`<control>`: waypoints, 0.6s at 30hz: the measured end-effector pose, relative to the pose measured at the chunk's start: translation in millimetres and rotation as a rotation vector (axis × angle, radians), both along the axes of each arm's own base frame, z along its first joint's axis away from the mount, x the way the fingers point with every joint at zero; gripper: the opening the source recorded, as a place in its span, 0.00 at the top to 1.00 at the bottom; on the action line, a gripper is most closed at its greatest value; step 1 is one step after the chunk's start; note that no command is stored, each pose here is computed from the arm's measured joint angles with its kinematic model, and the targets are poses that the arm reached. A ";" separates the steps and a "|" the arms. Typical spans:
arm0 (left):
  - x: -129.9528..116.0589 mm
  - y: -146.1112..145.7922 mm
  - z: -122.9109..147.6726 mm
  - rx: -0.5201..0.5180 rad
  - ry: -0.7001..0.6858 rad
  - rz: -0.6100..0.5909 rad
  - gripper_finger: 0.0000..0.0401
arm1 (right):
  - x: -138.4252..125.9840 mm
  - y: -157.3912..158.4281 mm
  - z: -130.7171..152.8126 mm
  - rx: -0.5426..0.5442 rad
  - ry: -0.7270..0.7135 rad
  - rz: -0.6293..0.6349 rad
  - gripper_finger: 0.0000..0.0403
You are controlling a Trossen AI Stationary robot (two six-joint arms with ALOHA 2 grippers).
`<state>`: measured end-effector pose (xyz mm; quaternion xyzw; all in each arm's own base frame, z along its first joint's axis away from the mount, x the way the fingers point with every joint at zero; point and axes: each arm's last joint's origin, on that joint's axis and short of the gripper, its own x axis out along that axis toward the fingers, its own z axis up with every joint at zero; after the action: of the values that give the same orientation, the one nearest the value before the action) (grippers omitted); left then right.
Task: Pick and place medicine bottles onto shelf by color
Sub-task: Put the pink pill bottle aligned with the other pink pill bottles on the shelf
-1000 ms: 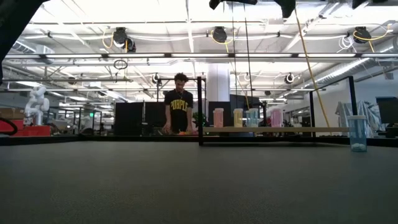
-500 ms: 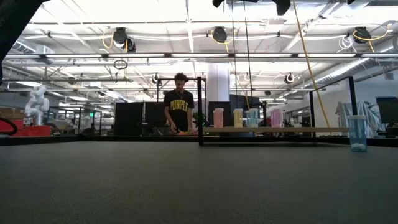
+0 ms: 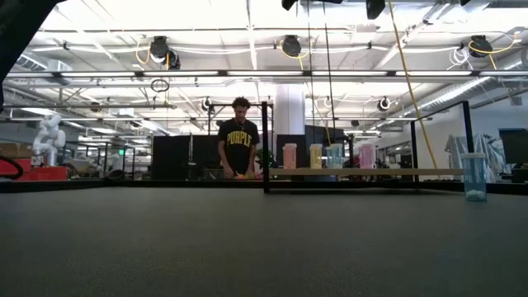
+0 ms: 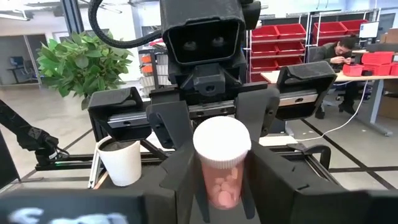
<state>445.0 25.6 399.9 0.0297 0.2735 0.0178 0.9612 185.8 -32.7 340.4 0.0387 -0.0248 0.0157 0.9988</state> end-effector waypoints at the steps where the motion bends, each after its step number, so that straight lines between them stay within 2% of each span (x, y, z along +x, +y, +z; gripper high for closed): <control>1: 0.0 0.0 0.1 0.000 -0.001 0.000 0.73 | 0.0 0.0 0.3 -0.001 -0.003 0.000 0.69; 4: 0.1 0.2 0.1 0.000 -0.002 0.001 0.74 | 0.0 -0.1 0.6 0.000 -0.007 -0.002 0.67; 13: 0.3 0.0 -1.0 0.000 0.005 -0.002 0.71 | -0.4 -0.1 4.2 -0.009 -0.043 -0.001 0.47; 18: 0.3 0.1 -0.9 0.006 0.005 -0.005 0.73 | -1.0 -3.6 3.4 0.014 -0.034 0.010 0.50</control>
<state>445.3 25.8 398.9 0.0333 0.2759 0.0162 0.9605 184.7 -36.3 343.8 0.0454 -0.0415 0.0210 0.9979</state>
